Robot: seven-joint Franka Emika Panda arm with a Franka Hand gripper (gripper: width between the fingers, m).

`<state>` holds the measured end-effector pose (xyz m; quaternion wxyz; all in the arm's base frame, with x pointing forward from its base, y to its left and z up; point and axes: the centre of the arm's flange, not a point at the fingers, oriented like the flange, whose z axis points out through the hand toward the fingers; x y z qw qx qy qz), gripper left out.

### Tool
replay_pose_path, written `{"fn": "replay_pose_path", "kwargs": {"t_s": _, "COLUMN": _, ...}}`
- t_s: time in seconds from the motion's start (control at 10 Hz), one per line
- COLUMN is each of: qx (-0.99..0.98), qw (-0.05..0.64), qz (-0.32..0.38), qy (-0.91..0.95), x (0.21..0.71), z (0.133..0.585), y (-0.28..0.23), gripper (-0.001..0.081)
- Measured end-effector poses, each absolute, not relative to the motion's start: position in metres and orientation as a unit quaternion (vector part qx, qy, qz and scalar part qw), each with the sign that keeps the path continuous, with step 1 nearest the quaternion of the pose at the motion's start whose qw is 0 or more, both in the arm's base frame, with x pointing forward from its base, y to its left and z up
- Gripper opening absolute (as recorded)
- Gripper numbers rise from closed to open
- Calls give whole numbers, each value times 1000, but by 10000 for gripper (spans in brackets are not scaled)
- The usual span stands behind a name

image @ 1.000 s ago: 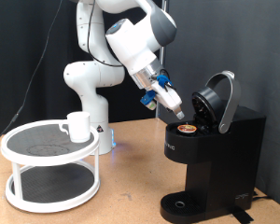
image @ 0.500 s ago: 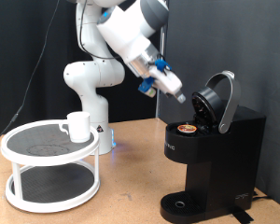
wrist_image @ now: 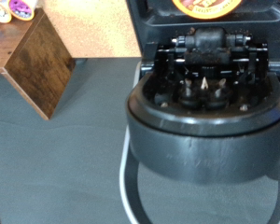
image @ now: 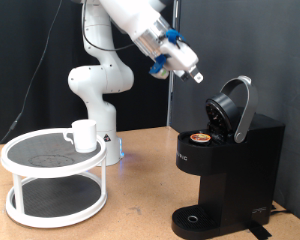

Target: Make a cup of coffee with the keurig machine

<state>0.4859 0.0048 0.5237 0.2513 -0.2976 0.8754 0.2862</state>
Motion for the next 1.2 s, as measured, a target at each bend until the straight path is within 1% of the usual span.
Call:
{"fn": "replay_pose_path", "kwargs": {"t_s": 0.3, "qx": -299, "qw": 245, "qz": 290, "qy": 876, "x": 487, "z": 529, "y": -3, "gripper": 734}}
{"fn": "replay_pose_path", "kwargs": {"t_s": 0.6, "qx": -281, "qw": 227, "qz": 320, "qy": 875, "x": 488, "z": 539, "y": 9, "gripper": 734}}
{"fn": "replay_pose_path", "kwargs": {"t_s": 0.9, "qx": -281, "qw": 212, "qz": 320, "qy": 880, "x": 500, "z": 557, "y": 47, "gripper": 734}}
{"fn": "replay_pose_path", "kwargs": {"t_s": 1.2, "qx": -324, "qw": 198, "qz": 308, "qy": 872, "x": 503, "z": 565, "y": 97, "gripper": 734}}
